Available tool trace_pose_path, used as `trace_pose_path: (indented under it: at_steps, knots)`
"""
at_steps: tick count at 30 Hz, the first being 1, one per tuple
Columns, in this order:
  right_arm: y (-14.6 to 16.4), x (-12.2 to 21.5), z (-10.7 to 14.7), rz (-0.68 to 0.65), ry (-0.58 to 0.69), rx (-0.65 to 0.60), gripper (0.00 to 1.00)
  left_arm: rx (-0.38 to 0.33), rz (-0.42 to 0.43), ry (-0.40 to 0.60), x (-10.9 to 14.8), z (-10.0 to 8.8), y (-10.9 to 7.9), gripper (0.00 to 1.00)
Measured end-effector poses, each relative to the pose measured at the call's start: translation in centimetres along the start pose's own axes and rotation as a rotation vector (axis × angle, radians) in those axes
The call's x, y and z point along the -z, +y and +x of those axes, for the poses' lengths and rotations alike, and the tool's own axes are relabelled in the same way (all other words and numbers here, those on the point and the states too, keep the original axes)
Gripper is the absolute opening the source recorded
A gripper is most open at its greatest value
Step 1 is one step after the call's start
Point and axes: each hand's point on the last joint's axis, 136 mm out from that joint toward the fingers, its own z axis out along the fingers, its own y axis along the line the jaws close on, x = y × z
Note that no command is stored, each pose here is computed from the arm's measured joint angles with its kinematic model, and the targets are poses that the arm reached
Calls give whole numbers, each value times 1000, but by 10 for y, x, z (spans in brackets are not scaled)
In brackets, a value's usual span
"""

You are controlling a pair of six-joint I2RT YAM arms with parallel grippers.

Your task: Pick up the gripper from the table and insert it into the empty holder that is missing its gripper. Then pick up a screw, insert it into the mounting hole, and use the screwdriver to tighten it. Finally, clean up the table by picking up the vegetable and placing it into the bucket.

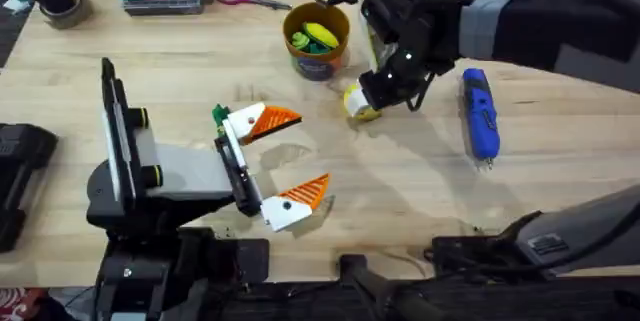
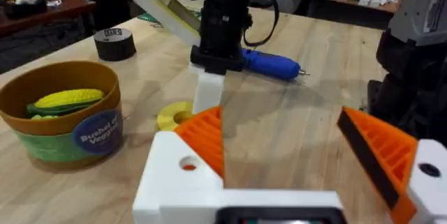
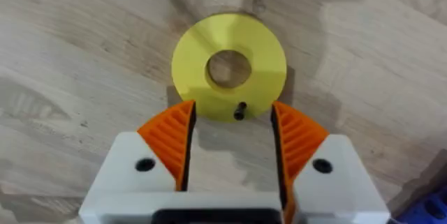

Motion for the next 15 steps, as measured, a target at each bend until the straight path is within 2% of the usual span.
trace_pose_path:
  at_steps: [4,15]
  knots:
    - [0,0,0,0,-1,0,551,0,0,0,0,0,0,985]
    - [1,-3,-4,-2,-9,0,448,0,0,0,0,0,0,985]
